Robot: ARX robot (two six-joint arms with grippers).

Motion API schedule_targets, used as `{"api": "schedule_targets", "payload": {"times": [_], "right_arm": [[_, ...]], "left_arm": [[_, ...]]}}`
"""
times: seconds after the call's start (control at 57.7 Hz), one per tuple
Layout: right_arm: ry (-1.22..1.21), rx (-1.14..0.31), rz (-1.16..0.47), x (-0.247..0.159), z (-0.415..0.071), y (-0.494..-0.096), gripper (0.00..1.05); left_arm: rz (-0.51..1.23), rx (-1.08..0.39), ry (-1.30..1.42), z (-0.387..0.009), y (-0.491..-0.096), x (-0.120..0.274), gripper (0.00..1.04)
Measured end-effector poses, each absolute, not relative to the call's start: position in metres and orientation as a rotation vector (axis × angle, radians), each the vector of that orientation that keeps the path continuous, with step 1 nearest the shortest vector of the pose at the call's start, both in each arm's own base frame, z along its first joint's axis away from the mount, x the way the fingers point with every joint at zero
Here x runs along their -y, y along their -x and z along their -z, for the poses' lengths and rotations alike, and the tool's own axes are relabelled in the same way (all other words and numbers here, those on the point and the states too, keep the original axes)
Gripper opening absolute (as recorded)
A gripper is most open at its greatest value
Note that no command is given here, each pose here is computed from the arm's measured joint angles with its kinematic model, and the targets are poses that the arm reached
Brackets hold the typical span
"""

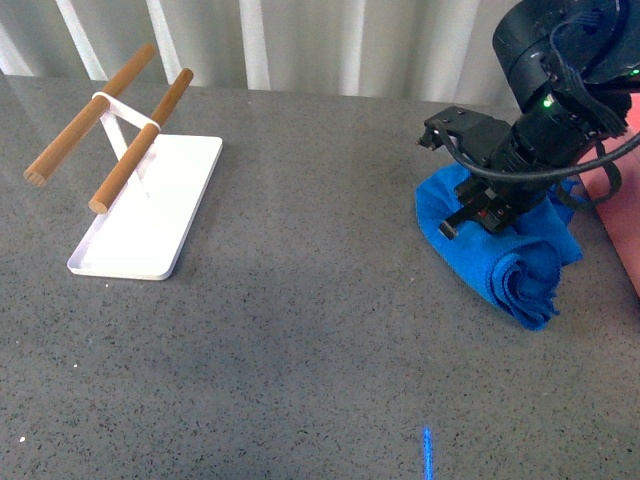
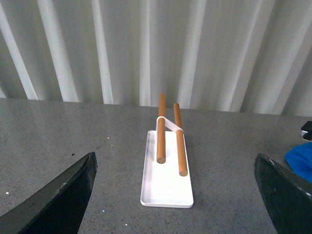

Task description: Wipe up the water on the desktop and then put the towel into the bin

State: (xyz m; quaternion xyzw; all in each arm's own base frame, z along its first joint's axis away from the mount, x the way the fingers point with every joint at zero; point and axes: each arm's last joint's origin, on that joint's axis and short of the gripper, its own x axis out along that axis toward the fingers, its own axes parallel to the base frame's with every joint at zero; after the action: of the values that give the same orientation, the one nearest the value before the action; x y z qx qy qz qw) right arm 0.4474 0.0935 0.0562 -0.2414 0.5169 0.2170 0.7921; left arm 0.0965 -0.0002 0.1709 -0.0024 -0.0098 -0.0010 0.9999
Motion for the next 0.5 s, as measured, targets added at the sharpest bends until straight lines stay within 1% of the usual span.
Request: {"api": "schedule_targets", "payload": {"times": [0.243, 0.381, 0.502], "right_arm": [[0.511, -1.065, -0.560, -0.129, -0.063, -0.451, 0.04], [0.501, -1.055, -0.627, -0.148, -0.064, -0.443, 0.04], [0.496, -1.055, -0.671, -0.156, -0.066, -0.431, 0.04]], "left_arm": [[0.002, 0.020, 0.005, -0.171, -0.096, 0.000, 0.98], [0.002, 0.020, 0.005, -0.171, -0.096, 0.000, 0.98], [0.002, 0.020, 0.005, -0.171, -0.096, 0.000, 0.98]]}}
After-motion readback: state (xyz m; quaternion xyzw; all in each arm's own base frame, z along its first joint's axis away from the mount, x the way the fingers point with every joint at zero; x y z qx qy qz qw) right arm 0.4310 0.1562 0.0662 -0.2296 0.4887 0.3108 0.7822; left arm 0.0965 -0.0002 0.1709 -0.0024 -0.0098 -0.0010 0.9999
